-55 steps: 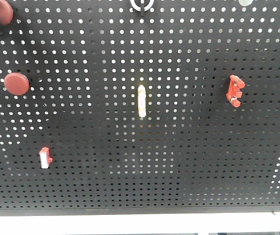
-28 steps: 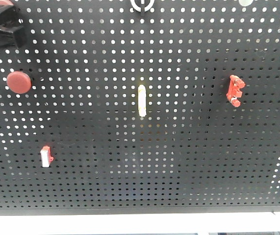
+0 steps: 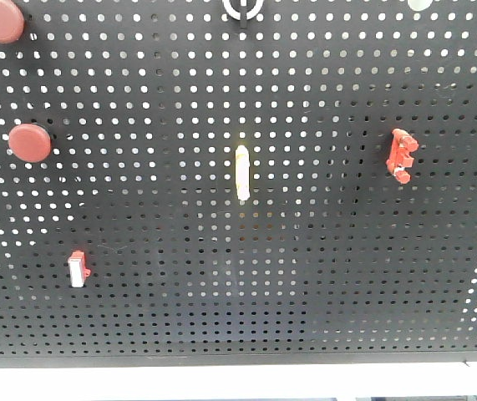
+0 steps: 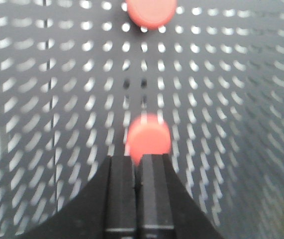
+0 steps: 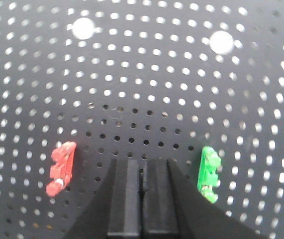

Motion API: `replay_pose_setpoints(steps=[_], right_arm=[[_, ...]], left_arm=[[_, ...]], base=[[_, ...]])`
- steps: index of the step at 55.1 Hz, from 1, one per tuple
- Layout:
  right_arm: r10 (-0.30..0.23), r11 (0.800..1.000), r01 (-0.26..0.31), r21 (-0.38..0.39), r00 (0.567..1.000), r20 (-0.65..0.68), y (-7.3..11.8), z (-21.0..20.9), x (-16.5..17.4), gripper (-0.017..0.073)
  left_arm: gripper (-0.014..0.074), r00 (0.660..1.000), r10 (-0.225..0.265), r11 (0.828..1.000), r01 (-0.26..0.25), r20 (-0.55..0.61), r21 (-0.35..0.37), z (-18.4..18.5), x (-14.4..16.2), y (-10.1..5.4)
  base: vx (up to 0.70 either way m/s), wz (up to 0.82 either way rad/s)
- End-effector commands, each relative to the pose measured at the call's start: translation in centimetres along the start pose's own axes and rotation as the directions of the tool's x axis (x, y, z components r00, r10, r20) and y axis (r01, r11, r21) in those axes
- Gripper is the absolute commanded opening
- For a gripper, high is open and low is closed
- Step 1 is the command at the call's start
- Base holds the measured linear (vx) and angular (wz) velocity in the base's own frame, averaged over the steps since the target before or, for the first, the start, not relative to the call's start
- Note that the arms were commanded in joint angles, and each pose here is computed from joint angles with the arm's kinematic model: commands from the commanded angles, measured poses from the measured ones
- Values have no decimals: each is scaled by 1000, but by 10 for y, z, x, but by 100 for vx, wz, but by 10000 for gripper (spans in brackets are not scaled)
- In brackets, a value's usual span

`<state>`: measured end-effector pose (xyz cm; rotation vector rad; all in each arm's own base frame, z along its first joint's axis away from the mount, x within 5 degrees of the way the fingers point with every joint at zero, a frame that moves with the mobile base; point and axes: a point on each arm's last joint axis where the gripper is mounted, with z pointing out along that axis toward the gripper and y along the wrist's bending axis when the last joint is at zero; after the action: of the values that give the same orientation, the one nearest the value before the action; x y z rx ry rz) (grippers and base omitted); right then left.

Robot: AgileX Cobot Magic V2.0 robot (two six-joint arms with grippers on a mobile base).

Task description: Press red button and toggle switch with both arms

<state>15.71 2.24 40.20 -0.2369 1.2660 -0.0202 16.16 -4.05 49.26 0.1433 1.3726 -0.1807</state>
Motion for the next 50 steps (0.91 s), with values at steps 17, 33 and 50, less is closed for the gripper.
replay_pose_setpoints(steps=[17, 33, 50], right_arm=[[1, 943, 54, -327, 987, 164, 64, 78, -71, 0], [33, 888, 37, -459, 989, 142, 136, 140, -105, 0], [37, 891, 31, -453, 989, 141, 155, 169, -117, 0]], left_arm=[[2, 993, 78, 997, -79, 84, 16, -25, 1, 0], [2, 993, 78, 997, -79, 84, 16, -25, 1, 0], [2, 989, 76, 996, -81, 125, 33, -26, -2, -2]], base=[[0, 0], [0, 0], [0, 0]])
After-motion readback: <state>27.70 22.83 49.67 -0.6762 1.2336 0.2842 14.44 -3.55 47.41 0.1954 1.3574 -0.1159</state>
